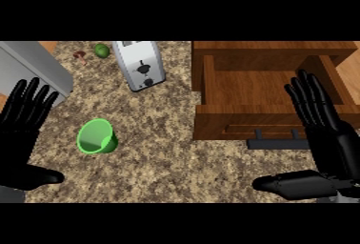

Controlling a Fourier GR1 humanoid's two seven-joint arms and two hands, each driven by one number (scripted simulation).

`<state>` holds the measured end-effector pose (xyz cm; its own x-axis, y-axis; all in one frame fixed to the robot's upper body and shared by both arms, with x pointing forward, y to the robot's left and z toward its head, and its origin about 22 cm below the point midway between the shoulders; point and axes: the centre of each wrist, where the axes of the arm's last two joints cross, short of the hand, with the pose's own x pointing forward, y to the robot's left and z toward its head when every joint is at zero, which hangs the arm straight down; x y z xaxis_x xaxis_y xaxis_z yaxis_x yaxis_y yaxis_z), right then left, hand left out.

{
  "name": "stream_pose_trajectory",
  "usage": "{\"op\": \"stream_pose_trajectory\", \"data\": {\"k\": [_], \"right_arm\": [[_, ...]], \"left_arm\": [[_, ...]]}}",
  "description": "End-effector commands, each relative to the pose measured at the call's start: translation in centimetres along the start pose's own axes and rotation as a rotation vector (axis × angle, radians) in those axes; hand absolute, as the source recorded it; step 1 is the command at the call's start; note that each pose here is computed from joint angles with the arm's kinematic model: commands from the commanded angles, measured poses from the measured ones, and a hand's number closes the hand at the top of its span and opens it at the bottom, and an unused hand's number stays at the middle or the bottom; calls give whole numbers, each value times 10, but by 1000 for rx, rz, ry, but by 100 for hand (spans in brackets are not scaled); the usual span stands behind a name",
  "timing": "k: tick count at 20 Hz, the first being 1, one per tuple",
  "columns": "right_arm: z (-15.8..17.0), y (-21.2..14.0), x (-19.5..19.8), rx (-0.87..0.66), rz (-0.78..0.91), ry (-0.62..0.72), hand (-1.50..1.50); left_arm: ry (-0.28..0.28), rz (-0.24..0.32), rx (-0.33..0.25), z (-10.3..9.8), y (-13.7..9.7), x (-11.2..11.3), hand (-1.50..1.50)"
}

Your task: Pick up the cup, place it into the drawer and close the drawer

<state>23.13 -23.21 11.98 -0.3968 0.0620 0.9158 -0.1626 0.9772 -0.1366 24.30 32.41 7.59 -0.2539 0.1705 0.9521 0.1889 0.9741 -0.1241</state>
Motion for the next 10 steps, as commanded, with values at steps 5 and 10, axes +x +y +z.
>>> {"op": "stream_pose_trajectory", "data": {"k": [5,10], "right_arm": [[-21,-26,-3,12,-4,-17,-150],[-24,-14,6,0,5,-36,-150]], "left_arm": [[95,-47,51,-10,16,-60,-150],[144,-38,84,40,48,-96,-150]]}}
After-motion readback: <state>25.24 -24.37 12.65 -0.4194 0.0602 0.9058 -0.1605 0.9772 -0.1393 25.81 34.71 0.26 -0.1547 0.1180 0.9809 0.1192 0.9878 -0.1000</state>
